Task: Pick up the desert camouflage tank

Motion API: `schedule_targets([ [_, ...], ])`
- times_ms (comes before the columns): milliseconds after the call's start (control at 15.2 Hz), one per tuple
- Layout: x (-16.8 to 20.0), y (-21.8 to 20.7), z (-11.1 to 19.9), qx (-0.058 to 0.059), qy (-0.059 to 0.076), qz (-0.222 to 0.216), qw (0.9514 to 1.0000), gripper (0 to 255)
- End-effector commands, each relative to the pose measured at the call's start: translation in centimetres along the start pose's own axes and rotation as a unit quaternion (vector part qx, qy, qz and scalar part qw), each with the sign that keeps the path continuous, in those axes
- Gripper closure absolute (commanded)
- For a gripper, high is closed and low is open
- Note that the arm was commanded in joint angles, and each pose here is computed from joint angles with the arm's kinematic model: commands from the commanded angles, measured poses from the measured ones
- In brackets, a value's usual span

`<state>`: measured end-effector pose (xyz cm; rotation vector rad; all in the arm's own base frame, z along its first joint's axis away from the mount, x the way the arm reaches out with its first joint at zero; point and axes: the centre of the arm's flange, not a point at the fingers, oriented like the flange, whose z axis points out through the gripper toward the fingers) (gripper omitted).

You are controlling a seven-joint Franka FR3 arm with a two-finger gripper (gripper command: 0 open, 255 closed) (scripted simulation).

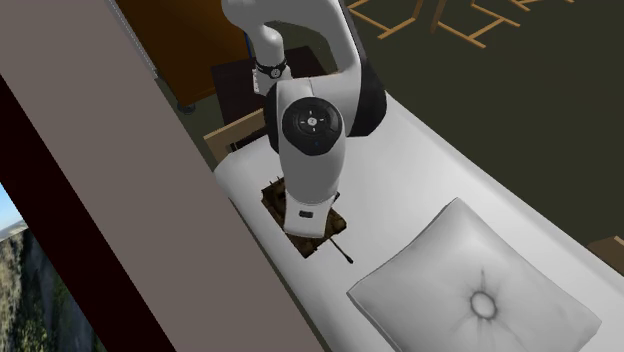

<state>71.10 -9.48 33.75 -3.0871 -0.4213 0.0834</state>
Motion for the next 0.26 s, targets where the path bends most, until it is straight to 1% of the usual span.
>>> schedule_targets([
  [0,-0.16,-0.02,-1.31,0.000,0.001,0.000,1.0000,255],
  [66,-0.18,-0.04,-1.84,0.000,0.001,0.000,1.0000,255],
  [198,-0.19,-0.04,-1.92,0.000,0.001,0.000,1.0000,255],
])
